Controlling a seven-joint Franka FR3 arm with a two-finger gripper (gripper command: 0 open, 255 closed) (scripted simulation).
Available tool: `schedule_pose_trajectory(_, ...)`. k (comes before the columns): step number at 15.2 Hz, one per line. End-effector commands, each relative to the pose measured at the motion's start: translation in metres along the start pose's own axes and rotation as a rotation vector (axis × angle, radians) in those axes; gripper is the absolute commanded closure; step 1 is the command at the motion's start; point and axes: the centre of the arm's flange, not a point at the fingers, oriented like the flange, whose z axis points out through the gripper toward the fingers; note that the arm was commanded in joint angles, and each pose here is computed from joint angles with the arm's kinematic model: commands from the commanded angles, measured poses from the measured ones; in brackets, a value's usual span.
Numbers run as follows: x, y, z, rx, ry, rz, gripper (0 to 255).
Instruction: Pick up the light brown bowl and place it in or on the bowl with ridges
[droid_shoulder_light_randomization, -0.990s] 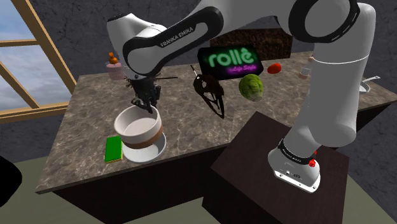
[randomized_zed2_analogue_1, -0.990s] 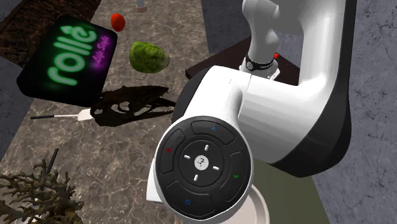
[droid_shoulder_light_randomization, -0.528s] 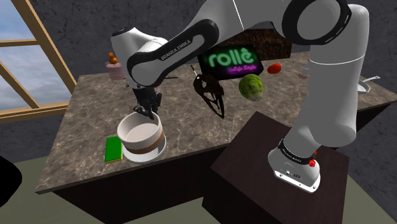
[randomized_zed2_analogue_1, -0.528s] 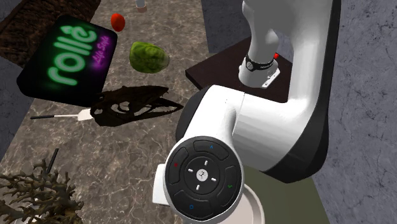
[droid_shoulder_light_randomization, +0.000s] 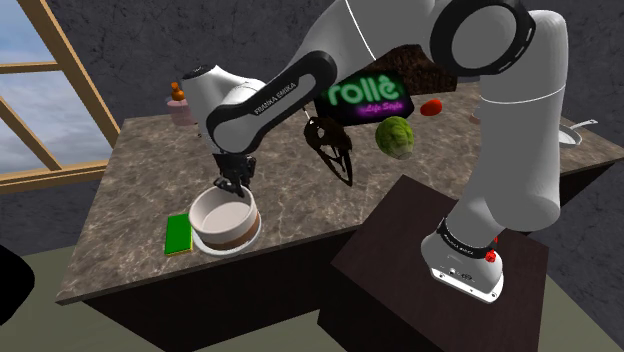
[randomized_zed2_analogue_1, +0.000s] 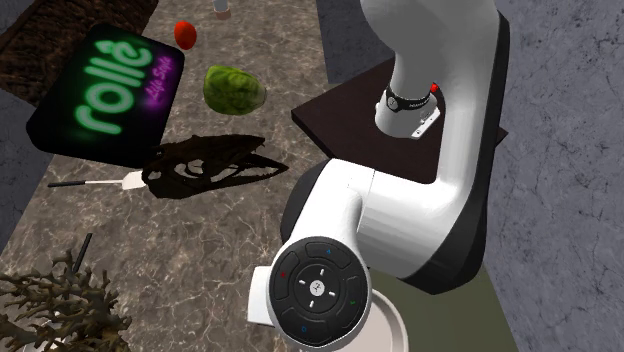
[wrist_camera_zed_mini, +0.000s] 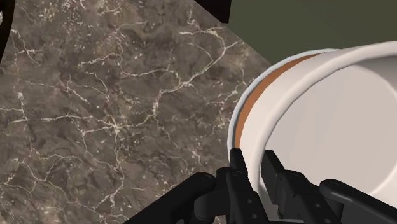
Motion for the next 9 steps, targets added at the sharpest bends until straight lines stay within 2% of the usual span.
schedule_pose_trajectory(1, 0.0010, -0.0001, 0.0040, 0.001, 0.001, 0.000, 255)
schedule_pose_trajectory(7, 0.0010, -0.0001, 0.0040, 0.001, 0.001, 0.000, 255)
schedule_pose_trajectory(8, 0.0009, -0.0001, 0.0040, 0.001, 0.001, 0.000, 0)
schedule_pose_trajectory(9, 0.0010, 0.0000, 0.0041, 0.001, 0.001, 0.000, 0)
